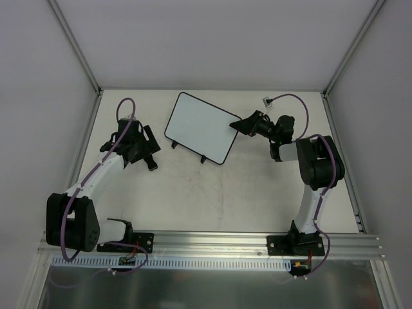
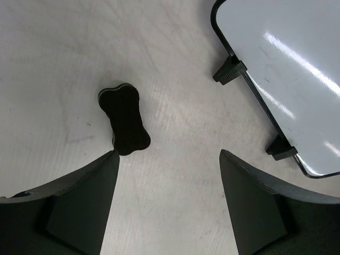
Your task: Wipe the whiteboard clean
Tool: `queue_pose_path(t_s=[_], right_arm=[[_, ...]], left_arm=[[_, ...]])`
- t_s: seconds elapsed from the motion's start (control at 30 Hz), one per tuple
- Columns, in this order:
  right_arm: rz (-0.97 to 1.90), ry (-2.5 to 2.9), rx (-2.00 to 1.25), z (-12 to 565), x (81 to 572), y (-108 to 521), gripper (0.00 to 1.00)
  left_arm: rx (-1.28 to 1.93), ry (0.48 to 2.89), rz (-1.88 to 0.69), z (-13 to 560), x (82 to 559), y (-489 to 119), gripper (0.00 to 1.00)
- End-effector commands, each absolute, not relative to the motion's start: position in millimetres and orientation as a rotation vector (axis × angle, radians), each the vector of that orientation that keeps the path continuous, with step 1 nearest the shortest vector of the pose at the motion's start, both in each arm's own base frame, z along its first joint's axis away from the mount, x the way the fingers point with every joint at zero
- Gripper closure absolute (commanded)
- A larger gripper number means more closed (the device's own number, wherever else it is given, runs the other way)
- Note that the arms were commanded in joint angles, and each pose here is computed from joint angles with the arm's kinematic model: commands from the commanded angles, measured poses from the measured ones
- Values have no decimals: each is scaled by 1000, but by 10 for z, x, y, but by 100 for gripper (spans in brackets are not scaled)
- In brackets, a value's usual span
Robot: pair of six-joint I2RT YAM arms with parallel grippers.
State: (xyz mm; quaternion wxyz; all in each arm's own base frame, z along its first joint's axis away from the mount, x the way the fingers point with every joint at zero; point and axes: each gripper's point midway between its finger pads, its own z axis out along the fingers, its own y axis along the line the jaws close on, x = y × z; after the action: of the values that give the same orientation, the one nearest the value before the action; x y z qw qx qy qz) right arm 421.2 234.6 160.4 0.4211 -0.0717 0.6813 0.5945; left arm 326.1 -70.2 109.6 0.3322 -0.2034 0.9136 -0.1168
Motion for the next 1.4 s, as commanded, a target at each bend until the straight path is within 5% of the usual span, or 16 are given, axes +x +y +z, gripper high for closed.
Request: queue_pose_path(t_s=[0.0,0.63,0.9,1.2,1.37], right_arm=[[1417,1419,-368,2241,4166,2299,53],[1360,1452,-269,2068,4381,1992,46],[1278,1386,-194,2415,4549,1466,45],[1215,1333,-136,2737,4447,1142,36],[1175,1274,-134,3261,4068,1146,29]], left_arm=[[-529,2328,-358,1265,3266,-731,24],[-520,2269,-381,1418,3221,-726,23],[-504,2222,-398,1535,3187,-722,22],[-479,2168,-446,1720,3141,-759,1],[-424,2105,-529,1998,3078,-851,1]])
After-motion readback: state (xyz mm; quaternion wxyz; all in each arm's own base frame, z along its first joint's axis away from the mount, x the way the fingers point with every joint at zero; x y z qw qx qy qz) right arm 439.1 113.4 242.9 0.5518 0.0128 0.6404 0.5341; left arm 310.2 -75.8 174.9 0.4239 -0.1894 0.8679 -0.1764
